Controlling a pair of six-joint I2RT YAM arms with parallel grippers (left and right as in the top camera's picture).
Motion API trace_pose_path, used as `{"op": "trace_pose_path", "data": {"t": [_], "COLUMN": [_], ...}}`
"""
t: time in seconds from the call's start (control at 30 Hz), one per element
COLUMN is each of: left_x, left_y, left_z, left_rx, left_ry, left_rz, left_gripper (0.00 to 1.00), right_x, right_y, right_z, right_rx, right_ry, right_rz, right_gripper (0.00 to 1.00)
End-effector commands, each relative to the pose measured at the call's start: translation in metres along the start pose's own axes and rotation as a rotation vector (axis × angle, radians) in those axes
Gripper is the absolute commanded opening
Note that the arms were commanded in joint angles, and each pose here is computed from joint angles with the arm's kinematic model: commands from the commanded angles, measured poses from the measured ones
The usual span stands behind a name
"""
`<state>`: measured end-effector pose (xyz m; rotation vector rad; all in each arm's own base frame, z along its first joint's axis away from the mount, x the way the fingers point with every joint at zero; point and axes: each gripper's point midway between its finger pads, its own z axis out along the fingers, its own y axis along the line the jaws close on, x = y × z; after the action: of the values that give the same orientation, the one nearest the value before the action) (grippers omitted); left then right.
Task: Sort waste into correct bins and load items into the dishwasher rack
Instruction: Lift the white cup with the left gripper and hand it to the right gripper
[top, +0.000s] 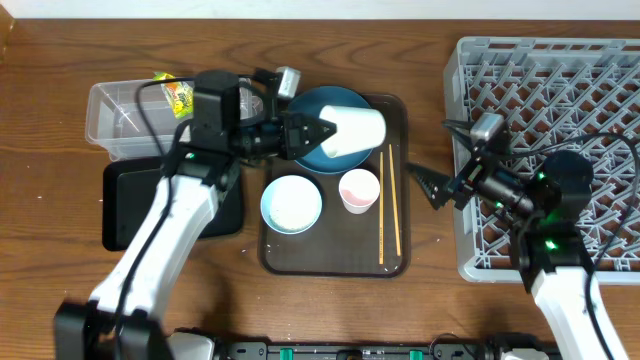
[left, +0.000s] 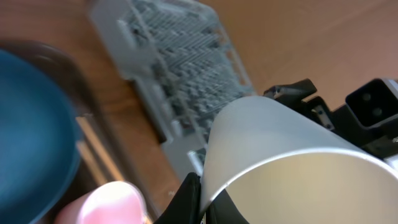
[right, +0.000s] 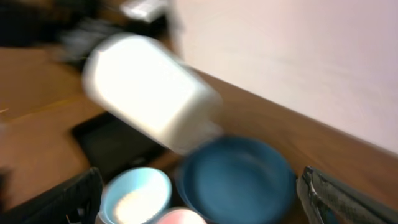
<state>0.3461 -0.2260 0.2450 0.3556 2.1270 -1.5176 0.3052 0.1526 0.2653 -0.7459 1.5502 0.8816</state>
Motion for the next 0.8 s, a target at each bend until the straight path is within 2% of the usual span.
{"op": "trace_pose_path", "data": {"t": [0.0,0.17,0.77], "left_x": [0.011,0.017,0.057], "left_y": [-0.018,-0.013,-0.054], "left_z": [0.006,0.016,0.047], "left_rx": [0.200,0.232,0.335], "left_ry": [0.118,0.156,0.306], "left_rz": [-0.102,-0.144,-0.106], "left_gripper": [0.06,0.06,0.06], "right_x": [0.003,0.012,0.012], "right_y": [0.048,0.040,0.029], "right_z": [-0.001,0.006,0.010], "right_rx": [-0.355,-0.382,-0.337], "right_ry": [-0.001,0.007,0.001], "right_rz": [-0.013,0.036,0.060], "right_gripper": [0.99,0.99,0.99]}}
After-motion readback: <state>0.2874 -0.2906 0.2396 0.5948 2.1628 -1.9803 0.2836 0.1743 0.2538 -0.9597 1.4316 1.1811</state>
